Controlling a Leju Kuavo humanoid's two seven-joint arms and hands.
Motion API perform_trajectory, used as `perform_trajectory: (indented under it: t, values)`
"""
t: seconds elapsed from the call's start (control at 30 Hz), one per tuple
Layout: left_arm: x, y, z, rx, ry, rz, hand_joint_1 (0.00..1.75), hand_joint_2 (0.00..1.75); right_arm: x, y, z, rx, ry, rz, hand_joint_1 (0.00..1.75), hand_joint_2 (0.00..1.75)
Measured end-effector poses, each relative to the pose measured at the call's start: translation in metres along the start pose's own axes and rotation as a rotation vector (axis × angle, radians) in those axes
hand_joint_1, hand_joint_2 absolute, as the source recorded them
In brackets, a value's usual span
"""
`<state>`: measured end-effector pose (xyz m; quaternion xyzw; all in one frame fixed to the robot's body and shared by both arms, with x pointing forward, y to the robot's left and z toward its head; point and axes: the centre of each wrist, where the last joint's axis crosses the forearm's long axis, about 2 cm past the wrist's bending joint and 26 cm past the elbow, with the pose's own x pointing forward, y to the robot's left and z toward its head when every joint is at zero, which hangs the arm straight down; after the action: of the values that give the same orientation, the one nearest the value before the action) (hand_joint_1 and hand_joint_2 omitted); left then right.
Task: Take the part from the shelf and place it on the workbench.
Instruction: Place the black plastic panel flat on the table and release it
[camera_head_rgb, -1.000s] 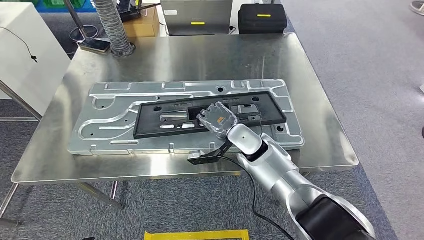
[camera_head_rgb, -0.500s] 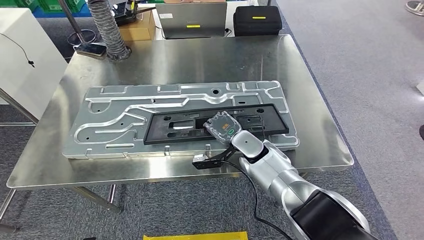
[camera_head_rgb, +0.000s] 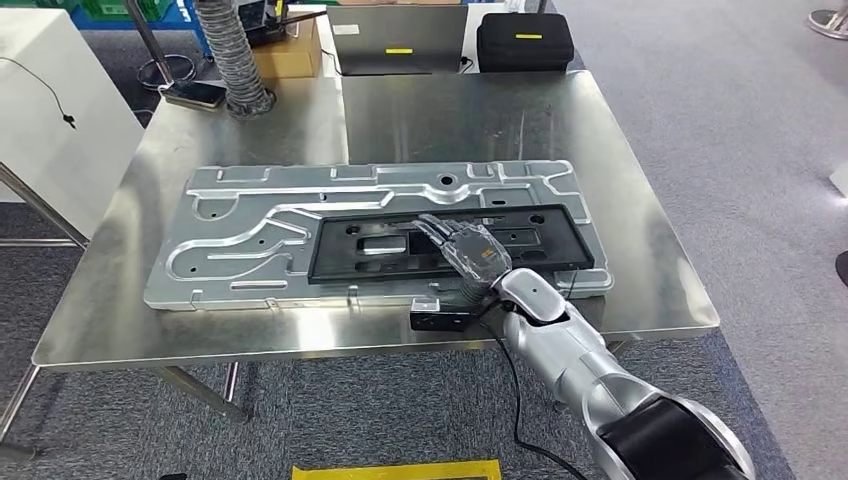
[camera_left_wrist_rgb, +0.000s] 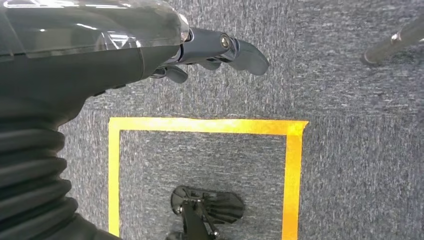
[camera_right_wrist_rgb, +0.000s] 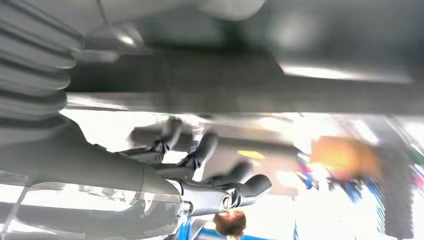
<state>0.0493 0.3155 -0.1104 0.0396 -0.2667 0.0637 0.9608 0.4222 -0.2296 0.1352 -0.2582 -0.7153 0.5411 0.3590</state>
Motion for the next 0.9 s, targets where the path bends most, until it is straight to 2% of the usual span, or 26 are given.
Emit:
perform_trajectory:
  t: [0.1, 0.13, 0.27, 0.37, 0.43, 0.57, 0.67, 0.73, 0.8, 0.9]
  values:
    - [-0.001, 0.0, 0.0, -0.001, 0.004, -0.004, 0.0, 0.0, 0.016, -0.012, -0.003, -0.215, -0.085, -0.437, 0.0, 0.0]
    - [-0.001, 0.0, 0.001, -0.001, 0.006, -0.004, 0.0, 0.0, 0.023, -0.02, -0.003, -0.273, -0.118, -0.53, 0.0, 0.0]
    - [-0.002, 0.0, 0.001, 0.003, 0.01, 0.001, 0.0, 0.0, 0.041, -0.05, 0.0, -0.43, -0.27, -0.705, 0.0, 0.0]
    - [-0.004, 0.0, 0.002, 0.011, 0.016, 0.017, 0.0, 0.0, 0.052, -0.078, 0.018, -0.578, -0.449, -0.893, 0.0, 0.0]
    - [-0.005, 0.0, 0.002, 0.018, 0.018, 0.031, 0.0, 0.0, 0.056, -0.104, 0.031, -0.656, -0.555, -0.943, 0.0, 0.0]
    - [-0.005, -0.001, 0.002, 0.026, 0.018, 0.048, 0.0, 0.0, 0.058, -0.139, 0.052, -0.743, -0.675, -0.909, 0.0, 0.0]
    - [-0.006, -0.003, 0.003, 0.031, 0.018, 0.067, 0.0, 0.0, 0.059, -0.152, 0.066, -0.797, -0.705, -0.85, 0.0, 0.0]
    - [-0.006, -0.005, 0.003, 0.033, 0.012, 0.088, 0.0, 0.0, 0.058, -0.164, 0.082, -0.869, -0.684, -0.736, 0.0, 0.0]
    - [-0.007, -0.006, 0.003, 0.034, -0.003, 0.124, 0.0, 0.0, 0.054, -0.17, 0.109, -0.986, -0.559, -0.516, 0.0, 0.0]
    - [-0.011, -0.008, 0.005, 0.033, -0.012, 0.18, 0.0, 0.0, 0.041, -0.156, 0.158, -1.118, -0.266, -0.162, 0.0, 0.0]
